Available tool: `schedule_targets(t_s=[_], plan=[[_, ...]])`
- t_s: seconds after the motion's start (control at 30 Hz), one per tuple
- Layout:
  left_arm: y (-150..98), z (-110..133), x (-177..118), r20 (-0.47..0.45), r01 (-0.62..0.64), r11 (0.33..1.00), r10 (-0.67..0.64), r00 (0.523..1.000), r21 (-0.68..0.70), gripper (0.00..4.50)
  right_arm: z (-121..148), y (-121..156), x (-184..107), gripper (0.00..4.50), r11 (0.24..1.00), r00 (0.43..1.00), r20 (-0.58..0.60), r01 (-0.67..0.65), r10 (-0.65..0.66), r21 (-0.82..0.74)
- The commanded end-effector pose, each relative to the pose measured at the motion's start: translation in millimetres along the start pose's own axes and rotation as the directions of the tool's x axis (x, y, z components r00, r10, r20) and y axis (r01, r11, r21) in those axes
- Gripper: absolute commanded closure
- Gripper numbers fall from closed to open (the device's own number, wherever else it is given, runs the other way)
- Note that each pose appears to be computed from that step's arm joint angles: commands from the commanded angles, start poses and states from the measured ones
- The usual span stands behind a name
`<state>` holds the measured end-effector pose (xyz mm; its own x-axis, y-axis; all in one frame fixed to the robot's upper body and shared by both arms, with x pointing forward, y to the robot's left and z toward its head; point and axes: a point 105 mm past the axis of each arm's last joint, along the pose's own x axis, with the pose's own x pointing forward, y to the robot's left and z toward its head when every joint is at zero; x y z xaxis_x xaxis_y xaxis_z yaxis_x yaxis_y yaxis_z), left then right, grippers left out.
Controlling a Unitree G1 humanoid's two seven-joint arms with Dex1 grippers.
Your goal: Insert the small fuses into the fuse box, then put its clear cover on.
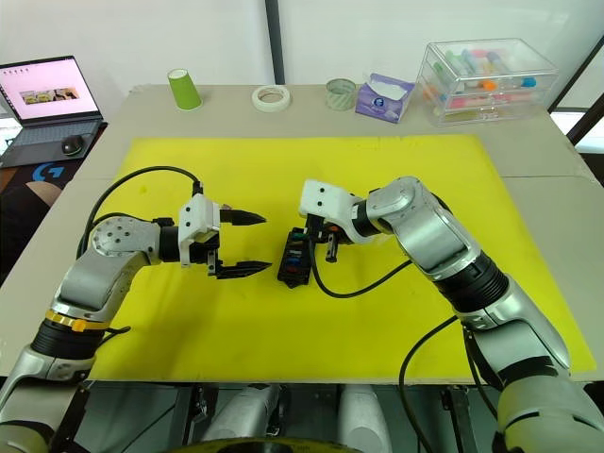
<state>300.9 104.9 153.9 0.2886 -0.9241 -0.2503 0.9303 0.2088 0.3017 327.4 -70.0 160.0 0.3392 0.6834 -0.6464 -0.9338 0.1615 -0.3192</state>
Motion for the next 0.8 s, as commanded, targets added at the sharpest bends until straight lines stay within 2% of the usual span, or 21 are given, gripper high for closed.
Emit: schedule_targets(t_s=[0.03,0.8], plan=[[1.6,7.6,-1.6,0.007,-0.002,0.999,0.002,1.000,0.039,0.01,2.9,-2.1,-1.8,4.50,1.000,1.000,-0.002,0.010,-0.010,-0.021],[1.3,6.2,-2.0,0.000,-0.001,0.999,0.001,1.000,0.039,0.01,1.9,-5.4,-0.9,4.50,1.000,0.999,-0.022,0.023,-0.023,0.003]])
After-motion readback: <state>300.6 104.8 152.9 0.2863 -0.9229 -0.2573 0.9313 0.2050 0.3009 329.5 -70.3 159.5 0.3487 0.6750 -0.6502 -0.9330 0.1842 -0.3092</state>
